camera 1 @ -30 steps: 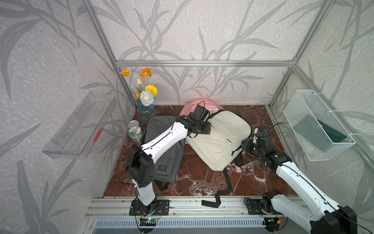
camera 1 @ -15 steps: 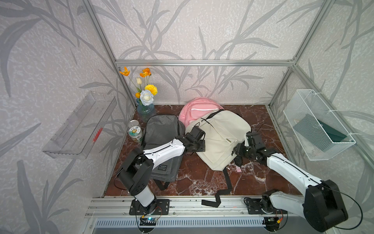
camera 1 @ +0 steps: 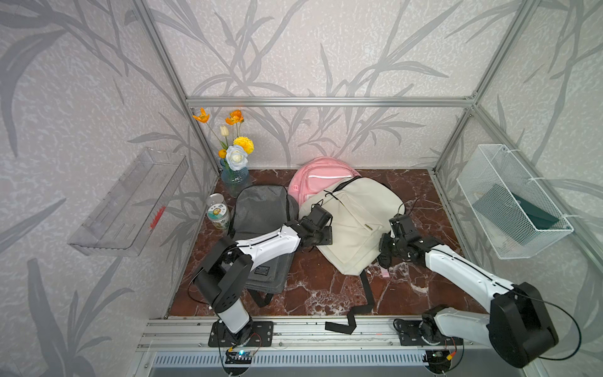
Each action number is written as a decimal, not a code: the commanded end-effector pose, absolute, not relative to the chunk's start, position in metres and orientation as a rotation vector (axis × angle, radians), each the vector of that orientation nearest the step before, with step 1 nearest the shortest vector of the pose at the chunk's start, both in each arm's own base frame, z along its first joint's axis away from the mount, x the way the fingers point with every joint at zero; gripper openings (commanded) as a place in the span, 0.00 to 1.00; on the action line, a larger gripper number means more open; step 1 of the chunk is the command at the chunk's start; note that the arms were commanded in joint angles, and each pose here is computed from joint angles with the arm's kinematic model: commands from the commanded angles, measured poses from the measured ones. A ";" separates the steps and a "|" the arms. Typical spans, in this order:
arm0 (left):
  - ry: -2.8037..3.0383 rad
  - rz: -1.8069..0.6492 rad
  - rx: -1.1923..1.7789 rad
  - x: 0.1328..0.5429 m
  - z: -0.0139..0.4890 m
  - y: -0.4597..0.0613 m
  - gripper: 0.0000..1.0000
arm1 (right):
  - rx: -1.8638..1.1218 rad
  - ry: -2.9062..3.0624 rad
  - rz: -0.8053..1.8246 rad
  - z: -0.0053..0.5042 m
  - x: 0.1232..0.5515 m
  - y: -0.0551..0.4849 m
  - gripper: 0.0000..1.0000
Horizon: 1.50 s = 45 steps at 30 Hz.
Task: Zip up the backpack
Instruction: Zip the zipper on the backpack.
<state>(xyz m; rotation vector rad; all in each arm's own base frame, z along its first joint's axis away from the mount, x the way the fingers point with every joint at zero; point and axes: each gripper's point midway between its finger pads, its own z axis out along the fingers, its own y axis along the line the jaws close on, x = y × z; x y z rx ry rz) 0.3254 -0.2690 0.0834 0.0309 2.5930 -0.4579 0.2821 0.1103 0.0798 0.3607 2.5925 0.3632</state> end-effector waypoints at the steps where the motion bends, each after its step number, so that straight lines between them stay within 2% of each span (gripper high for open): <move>1: 2.613 -0.383 0.031 0.326 0.070 -0.260 0.60 | 0.355 2.585 0.247 0.081 0.279 0.093 0.09; 5: 2.612 -0.385 0.049 0.330 0.073 -0.263 0.60 | 0.335 2.597 0.256 0.082 0.275 0.093 0.00; 11: 2.630 -0.396 0.078 0.352 0.071 -0.270 0.61 | 0.301 2.541 0.337 0.104 0.270 0.098 0.00; 17: 2.607 -0.474 0.119 0.402 0.074 -0.288 0.60 | 0.224 2.505 0.494 0.118 0.258 0.121 0.00; 23: 2.532 -0.488 0.171 0.427 0.116 -0.297 0.60 | 0.200 2.521 0.569 0.110 0.248 0.145 0.00; 26: 2.463 -0.510 0.227 0.410 0.150 -0.301 0.61 | 0.162 2.479 0.593 0.121 0.250 0.152 0.00; 31: 2.291 -0.594 0.555 0.345 0.186 -0.339 0.68 | 0.157 2.395 0.560 0.142 0.252 0.143 0.00; 36: 2.202 -0.690 0.798 0.296 0.168 -0.372 0.69 | 0.213 2.323 0.518 0.147 0.250 0.127 0.00; 37: 2.179 -0.651 0.831 0.291 0.164 -0.374 0.69 | 0.219 2.311 0.523 0.148 0.249 0.126 0.00; 39: 2.094 -0.617 0.870 0.285 0.161 -0.384 0.76 | 0.230 2.301 0.535 0.149 0.249 0.126 0.00; 45: 2.122 -0.630 1.029 0.274 0.133 -0.415 0.75 | 0.242 2.292 0.577 0.154 0.252 0.132 0.00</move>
